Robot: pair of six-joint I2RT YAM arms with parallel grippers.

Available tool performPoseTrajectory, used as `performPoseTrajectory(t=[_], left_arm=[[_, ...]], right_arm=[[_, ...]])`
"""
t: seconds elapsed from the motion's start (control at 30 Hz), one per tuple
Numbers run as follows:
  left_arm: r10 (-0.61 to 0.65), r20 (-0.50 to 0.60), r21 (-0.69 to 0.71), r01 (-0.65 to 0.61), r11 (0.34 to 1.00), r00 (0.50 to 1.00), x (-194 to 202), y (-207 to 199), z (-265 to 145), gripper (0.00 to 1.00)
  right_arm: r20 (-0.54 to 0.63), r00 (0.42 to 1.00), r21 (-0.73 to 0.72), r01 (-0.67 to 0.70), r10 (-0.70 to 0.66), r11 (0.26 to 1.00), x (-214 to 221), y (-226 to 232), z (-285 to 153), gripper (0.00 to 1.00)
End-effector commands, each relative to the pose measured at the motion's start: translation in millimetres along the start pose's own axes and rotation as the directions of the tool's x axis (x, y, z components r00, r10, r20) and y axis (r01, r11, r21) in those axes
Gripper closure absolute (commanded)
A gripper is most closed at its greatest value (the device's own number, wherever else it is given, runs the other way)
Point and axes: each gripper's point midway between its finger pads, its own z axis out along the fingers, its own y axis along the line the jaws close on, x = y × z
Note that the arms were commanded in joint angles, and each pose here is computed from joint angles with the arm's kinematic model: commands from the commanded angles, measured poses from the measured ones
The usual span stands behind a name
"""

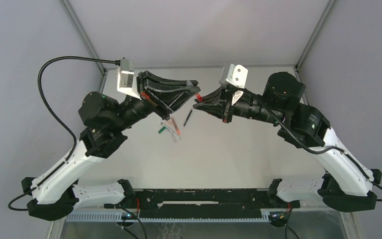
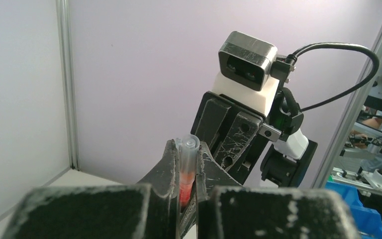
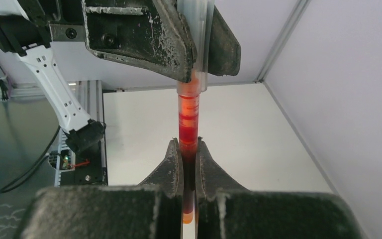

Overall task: Insert the pens into the pen caps
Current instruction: Press the pen cap onto the pen.

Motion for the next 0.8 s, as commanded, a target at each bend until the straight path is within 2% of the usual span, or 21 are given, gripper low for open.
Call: performPoseTrajectory(t=[0.0, 0.1, 0.27, 0.33, 0.43, 0.57, 0.77], left_arm=[[-0.210, -0.563, -0.093, 0.191, 0.977, 0.799, 177, 10, -41, 1.00], [-0.193, -0.513, -0.106, 0.162, 0.981, 0.836, 159, 16, -39, 1.00], [-0.171, -0.460, -0.125, 0.127, 0.984, 0.871, 137, 28, -37, 0.99], [-0.164, -0.447, -0.133, 0.116, 0.984, 0.879, 132, 31, -38, 0.91], [-0.161, -0.428, -0.144, 0.109, 0.984, 0.889, 127, 36, -38, 0.67], [-0.157, -0.400, -0.148, 0.106, 0.983, 0.903, 115, 39, -36, 0.47], [-0.139, -0.353, -0.181, 0.079, 0.980, 0.925, 97, 51, -39, 0.35]], right_arm=[[0.477, 0.846, 0.213, 0.152, -0.239, 0.965, -143, -19, -66, 1.00], [0.413, 0.884, 0.211, 0.141, -0.219, 0.967, -113, -20, -58, 1.00], [0.306, 0.937, 0.185, 0.114, -0.167, 0.976, -63, -17, -45, 1.00], [0.288, 0.947, 0.193, 0.086, -0.141, 0.977, -50, -18, -43, 1.00], [0.274, 0.956, 0.197, 0.052, -0.106, 0.979, -35, -18, -41, 1.00], [0.230, 0.971, 0.200, 0.015, -0.062, 0.980, -13, -18, -37, 1.00], [0.143, 0.989, 0.238, -0.063, 0.029, 0.969, 29, -21, -36, 1.00]])
